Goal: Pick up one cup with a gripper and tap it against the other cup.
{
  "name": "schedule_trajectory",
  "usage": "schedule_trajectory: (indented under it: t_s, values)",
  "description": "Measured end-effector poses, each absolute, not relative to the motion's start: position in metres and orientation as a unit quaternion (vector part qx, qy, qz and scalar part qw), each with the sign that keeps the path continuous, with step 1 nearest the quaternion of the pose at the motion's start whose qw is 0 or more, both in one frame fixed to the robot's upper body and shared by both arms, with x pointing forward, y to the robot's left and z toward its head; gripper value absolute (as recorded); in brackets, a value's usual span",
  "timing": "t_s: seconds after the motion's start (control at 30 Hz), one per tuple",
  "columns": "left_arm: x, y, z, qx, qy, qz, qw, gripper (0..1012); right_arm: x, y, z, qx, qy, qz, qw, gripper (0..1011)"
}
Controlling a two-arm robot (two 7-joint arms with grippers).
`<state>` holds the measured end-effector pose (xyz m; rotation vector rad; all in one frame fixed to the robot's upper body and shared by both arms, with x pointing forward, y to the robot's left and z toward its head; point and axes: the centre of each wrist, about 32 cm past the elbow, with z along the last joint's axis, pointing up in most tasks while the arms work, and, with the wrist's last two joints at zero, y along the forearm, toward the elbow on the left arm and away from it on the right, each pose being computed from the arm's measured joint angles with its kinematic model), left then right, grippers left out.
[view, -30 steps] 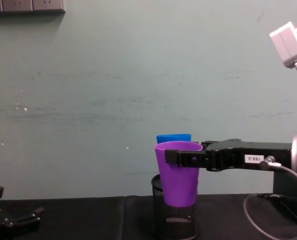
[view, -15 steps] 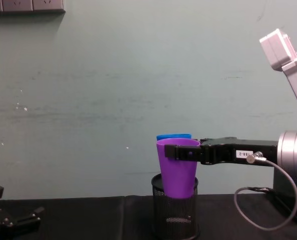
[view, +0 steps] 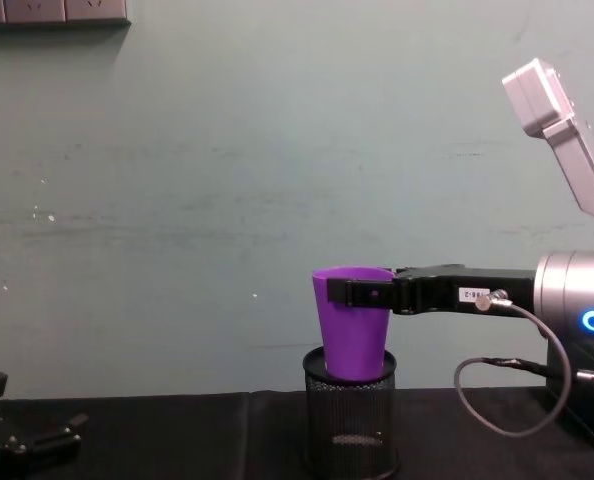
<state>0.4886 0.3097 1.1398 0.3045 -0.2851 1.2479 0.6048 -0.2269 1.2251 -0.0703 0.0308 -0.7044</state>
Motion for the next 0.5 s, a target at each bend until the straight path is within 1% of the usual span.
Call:
schedule_trajectory:
  t_s: [0.5]
  values:
    - [0.489, 0.31, 1.14, 0.142, -0.132, 0.58, 0.791, 1000, 0.616, -0.222, 1.232, -0.025, 0.014, -0.35, 0.936, 726]
